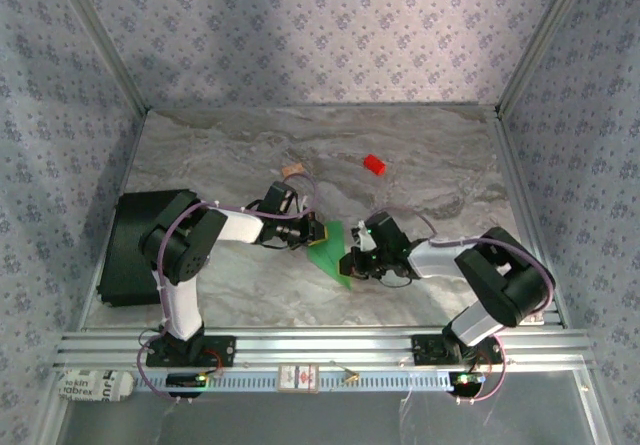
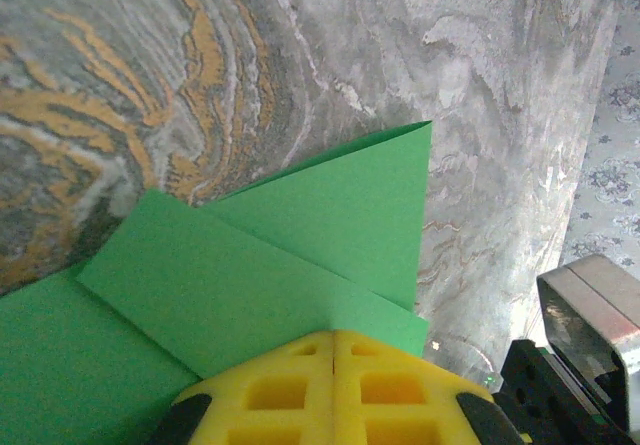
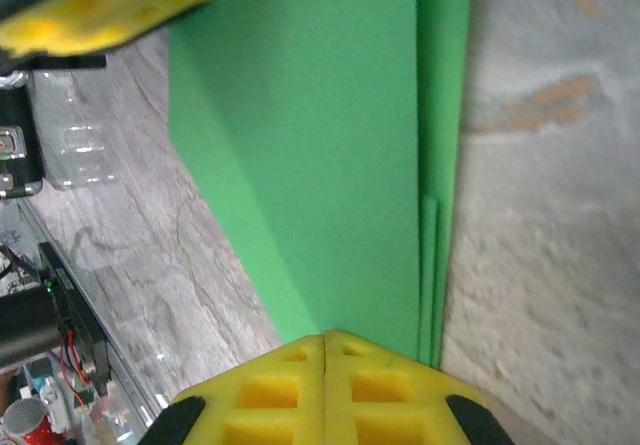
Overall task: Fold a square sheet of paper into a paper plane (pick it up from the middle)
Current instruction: Fourth fold the wing at the center of the table.
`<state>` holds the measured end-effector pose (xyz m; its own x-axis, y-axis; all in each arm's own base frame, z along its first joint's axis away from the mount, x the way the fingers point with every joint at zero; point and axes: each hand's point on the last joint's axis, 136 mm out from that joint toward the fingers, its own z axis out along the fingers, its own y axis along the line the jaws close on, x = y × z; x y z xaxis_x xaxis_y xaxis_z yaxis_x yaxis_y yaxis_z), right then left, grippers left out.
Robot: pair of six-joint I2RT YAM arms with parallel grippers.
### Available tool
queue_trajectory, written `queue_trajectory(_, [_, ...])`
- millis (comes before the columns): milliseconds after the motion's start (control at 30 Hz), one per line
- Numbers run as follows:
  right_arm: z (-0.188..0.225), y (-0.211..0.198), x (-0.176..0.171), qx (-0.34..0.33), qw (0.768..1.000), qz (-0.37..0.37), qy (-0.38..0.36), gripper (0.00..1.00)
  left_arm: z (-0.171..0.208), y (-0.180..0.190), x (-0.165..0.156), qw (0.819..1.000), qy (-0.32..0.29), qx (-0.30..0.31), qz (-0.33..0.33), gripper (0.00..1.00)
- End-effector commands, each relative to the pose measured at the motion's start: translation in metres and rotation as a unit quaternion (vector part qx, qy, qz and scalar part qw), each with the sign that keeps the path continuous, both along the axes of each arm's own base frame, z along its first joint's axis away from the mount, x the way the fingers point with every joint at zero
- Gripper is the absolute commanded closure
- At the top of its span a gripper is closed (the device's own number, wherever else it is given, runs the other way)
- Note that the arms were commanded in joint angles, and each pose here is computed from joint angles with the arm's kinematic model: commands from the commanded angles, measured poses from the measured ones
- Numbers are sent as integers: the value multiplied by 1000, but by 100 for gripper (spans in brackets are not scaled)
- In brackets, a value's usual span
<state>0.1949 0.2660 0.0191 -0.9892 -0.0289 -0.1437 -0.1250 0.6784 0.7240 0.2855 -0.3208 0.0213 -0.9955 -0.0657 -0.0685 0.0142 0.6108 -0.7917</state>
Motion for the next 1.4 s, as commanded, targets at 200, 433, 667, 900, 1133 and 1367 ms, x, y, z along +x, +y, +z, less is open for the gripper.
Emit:
queue_trajectory(200, [-32,-43,-54,-76,994,30,71,95,-39,25,-10,997,38,68,21,99])
queue_trajectory(433, [-28,-48,-63,-69,994,35,76,95,-36,23,-10,997,39,63,21,99])
queue_trajectory(667, [26,-19,-14,-36,999,8,-4,95,-27,20,-6,998,33,58,18,99])
queue_trajectory(900, [14,2,7,-14,1000,-8,11,95,-23,15,-3,998,31,53,17,99])
queue_trajectory(1133, [-25,-22,-18,-60,997,-12,56,99,-5,6,5,999,18,37,13,98])
queue_trajectory(1367, [-40,-34,-22,-93,993,-23,64,100,45,-9,9,999,-31,30,-14,88])
